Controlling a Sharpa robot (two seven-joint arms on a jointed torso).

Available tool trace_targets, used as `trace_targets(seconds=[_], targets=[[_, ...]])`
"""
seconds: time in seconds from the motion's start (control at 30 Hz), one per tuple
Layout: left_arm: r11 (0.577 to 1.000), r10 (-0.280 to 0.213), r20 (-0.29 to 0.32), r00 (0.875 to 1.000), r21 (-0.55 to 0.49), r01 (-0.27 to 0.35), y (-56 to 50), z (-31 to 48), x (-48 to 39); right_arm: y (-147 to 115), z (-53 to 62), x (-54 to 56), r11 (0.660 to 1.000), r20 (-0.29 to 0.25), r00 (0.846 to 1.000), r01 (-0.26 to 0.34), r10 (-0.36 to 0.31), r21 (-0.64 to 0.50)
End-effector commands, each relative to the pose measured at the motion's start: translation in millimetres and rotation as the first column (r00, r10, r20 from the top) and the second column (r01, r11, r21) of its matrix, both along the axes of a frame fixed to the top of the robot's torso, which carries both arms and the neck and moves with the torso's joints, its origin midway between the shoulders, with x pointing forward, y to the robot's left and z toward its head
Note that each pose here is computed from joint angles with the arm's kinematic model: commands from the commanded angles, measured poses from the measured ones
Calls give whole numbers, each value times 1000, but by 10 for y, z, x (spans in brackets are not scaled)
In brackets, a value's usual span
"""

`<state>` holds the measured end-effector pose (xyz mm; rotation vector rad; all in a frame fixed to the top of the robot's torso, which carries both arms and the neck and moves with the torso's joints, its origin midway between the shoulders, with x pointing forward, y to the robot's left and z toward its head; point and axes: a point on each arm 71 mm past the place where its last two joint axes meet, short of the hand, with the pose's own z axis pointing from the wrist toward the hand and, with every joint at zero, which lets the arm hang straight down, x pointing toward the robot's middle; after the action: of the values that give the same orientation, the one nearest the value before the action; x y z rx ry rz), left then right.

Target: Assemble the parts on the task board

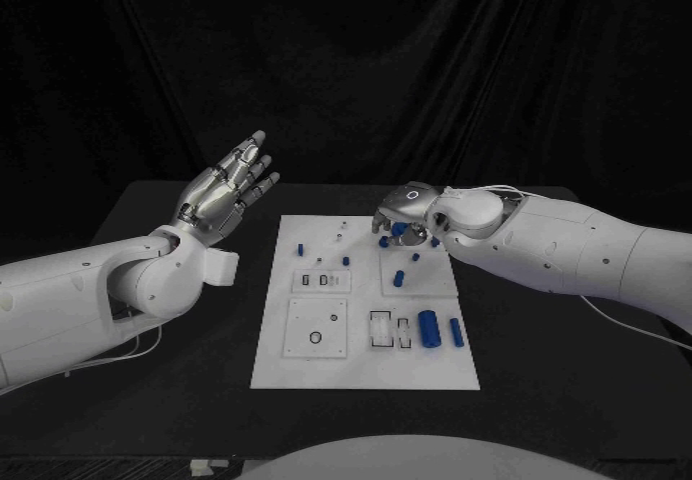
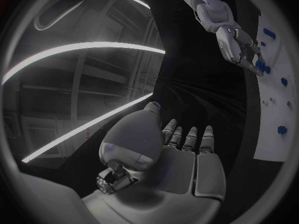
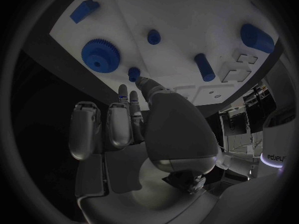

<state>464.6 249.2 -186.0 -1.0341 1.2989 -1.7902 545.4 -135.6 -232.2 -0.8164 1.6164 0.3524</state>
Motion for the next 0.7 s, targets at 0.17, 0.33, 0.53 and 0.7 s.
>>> trace_targets(seconds=[0.17,0.33,0.53,0.7], targets=[[998,2,105,994,-66,5,-6,97,-7,-12,-52,15,1000,4,1000,3,-3,4],[998,-1,103,995,-66,7,-9,95,-5,-17,-102,14,1000,-2,1000,5,-5,2],[998,0,100,995,-64,7,2,93,-7,-3,-151,2,1000,7,1000,-9,9,18],[998,-1,98,995,-63,7,9,91,-5,5,-172,3,999,23,999,-23,22,46]])
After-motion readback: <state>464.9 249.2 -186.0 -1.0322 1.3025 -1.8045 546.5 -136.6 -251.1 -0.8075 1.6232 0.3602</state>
